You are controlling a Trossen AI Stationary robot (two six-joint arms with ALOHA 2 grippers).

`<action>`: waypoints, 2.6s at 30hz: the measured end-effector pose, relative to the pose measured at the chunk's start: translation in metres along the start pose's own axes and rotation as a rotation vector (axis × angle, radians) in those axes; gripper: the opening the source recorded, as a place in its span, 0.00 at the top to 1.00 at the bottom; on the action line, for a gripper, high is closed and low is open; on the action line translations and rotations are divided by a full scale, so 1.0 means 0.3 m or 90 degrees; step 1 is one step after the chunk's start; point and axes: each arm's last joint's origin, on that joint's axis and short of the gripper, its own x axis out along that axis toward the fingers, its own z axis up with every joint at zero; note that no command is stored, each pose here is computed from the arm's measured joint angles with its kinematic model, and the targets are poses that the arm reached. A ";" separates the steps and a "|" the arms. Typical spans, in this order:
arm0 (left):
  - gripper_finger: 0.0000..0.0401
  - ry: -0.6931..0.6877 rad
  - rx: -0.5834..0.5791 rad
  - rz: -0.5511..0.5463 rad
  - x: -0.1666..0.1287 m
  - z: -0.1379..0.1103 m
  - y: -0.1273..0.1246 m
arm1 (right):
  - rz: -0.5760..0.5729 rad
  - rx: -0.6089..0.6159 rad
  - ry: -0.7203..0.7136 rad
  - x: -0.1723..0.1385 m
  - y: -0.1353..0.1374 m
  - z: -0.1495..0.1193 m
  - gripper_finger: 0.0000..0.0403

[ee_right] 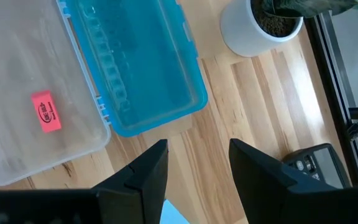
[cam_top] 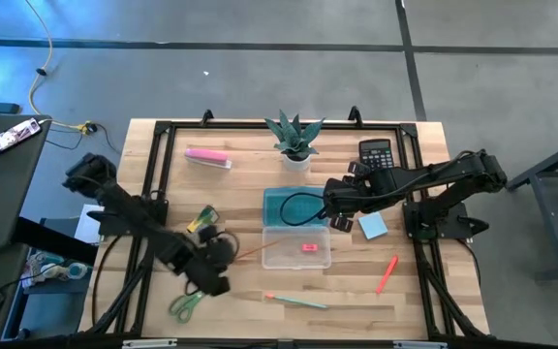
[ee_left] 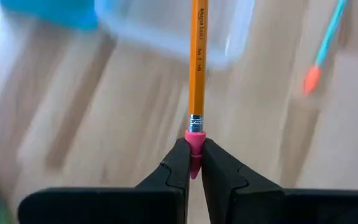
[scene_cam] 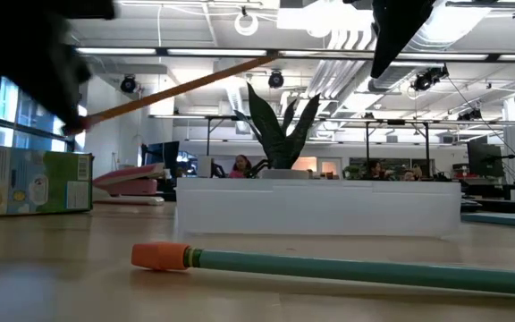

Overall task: Pack school essentials
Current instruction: Put the yellow pencil into the blue supply box, then put the orange pen into the blue supply box

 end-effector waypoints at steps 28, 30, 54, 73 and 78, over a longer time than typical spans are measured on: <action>0.96 -0.059 -0.102 -0.148 0.256 0.201 0.067 | 0.000 0.029 -0.003 0.000 0.000 0.001 0.60; 0.96 -0.050 -0.099 -0.143 0.271 0.193 0.065 | 0.000 0.029 -0.003 0.000 0.000 0.002 0.60; 0.82 -0.036 -0.098 -0.142 0.291 0.187 0.070 | 0.001 0.028 -0.002 0.000 0.001 0.001 0.60; 0.84 -0.063 -0.036 -0.151 0.208 0.226 0.103 | 0.068 0.039 -0.010 -0.025 0.061 -0.013 0.60; 0.85 -0.073 -0.024 -0.156 0.126 0.240 0.122 | 0.108 0.043 -0.060 -0.048 0.110 -0.008 0.60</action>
